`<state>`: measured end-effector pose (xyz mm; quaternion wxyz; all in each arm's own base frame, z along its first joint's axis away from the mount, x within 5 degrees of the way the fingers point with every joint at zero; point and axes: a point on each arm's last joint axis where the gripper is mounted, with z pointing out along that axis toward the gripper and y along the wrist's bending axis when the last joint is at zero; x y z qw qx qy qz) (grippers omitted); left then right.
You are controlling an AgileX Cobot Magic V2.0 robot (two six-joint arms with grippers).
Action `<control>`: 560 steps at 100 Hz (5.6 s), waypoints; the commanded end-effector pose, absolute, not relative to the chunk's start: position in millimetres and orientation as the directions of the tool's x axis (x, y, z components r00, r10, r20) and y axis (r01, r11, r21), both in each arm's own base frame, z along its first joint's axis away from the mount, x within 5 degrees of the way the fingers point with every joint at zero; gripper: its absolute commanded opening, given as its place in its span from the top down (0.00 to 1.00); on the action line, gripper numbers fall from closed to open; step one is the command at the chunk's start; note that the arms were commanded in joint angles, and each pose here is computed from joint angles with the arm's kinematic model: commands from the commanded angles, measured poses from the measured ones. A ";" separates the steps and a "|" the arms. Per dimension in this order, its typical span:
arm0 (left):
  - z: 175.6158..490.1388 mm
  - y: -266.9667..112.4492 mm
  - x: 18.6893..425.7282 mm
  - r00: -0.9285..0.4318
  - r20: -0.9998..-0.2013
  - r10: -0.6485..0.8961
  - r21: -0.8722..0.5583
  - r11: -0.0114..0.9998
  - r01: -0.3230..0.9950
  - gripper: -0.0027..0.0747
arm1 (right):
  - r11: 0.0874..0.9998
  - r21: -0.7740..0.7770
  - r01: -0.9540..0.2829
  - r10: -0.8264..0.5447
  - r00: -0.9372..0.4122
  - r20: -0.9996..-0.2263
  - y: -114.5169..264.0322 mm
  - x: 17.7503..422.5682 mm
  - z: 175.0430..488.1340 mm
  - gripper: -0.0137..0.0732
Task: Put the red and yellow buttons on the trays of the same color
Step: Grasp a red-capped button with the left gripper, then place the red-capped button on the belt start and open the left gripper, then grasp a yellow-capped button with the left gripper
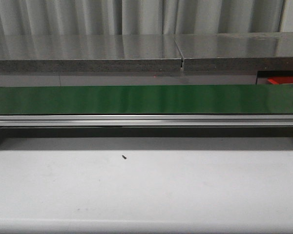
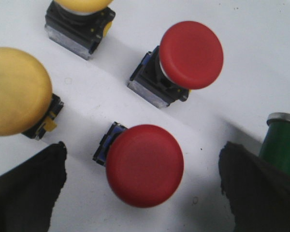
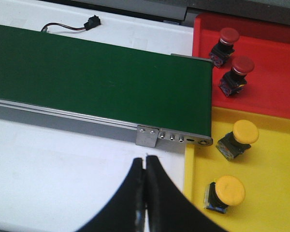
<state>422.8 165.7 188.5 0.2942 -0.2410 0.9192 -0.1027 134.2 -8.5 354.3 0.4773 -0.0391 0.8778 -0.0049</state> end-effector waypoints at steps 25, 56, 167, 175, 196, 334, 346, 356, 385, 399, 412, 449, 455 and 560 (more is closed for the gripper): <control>209.7 171.7 434.2 -0.657 -0.558 -0.507 -0.341 0.862 -0.375 0.22 | 0.997 -0.065 -0.052 -0.082 -0.468 -0.880 -9.1 135.3 367.3 0.92; 210.1 171.4 434.2 -0.660 -0.555 -0.506 -0.342 0.862 -0.374 0.64 | 0.997 -0.065 -0.052 -0.082 -0.468 -0.880 -9.1 135.3 367.3 0.92; 338.2 86.2 383.1 -0.712 -0.654 -0.253 -0.304 0.951 -0.059 0.99 | 0.997 -0.065 -0.052 -0.082 -0.469 -0.880 -9.0 135.3 367.3 0.92; 324.9 76.3 386.1 -0.713 -0.662 -0.230 -0.286 0.957 -0.042 0.99 | 0.997 -0.065 -0.052 -0.082 -0.469 -0.880 -9.0 135.3 367.3 0.92; 299.4 54.9 391.1 -0.698 -0.690 -0.192 -0.248 0.969 -0.022 0.99 | 0.997 -0.065 -0.052 -0.082 -0.469 -0.880 -9.0 135.3 367.3 0.92; 322.8 44.7 385.6 -0.690 -0.705 -0.162 -0.254 0.967 0.032 0.07 | 0.997 -0.065 -0.052 -0.082 -0.469 -0.880 -9.0 135.3 367.3 0.92; 352.2 49.4 384.0 -0.644 -0.761 -0.080 -0.155 0.986 0.060 0.07 | 0.997 -0.065 -0.052 -0.082 -0.469 -0.880 -9.0 135.3 367.3 0.92; 365.8 64.0 384.0 -0.630 -0.771 -0.092 -0.127 0.992 0.010 0.07 | 0.997 -0.065 -0.052 -0.082 -0.469 -0.880 -9.0 135.3 367.3 0.92; 332.0 146.2 386.2 -0.667 -0.705 -0.241 -0.138 0.969 -0.203 0.07 | 0.997 -0.065 -0.052 -0.082 -0.469 -0.879 -9.0 135.2 367.2 0.92; 302.0 182.1 387.0 -0.684 -0.659 -0.313 -0.151 0.946 -0.287 0.07 | 0.997 -0.065 -0.052 -0.082 -0.469 -0.879 -9.0 135.2 367.2 0.92; 281.8 204.0 388.3 -0.682 -0.645 -0.345 -0.144 0.931 -0.334 0.07 | 0.997 -0.065 -0.052 -0.082 -0.469 -0.879 -9.0 135.2 367.2 0.92; 240.9 226.8 412.4 -0.700 -0.623 -0.348 -0.121 0.927 -0.354 0.07 | 0.997 -0.065 -0.052 -0.082 -0.469 -0.879 -9.0 135.2 367.2 0.92; 236.2 229.6 417.1 -0.701 -0.622 -0.349 -0.121 0.927 -0.354 0.07 | 0.997 -0.065 -0.052 -0.082 -0.469 -0.879 -9.0 135.2 367.2 0.92; 281.0 228.3 439.0 -0.634 -0.677 -0.375 -0.234 0.926 -0.298 0.99 | 0.997 -0.065 -0.052 -0.082 -0.469 -0.879 -9.0 135.2 367.2 0.92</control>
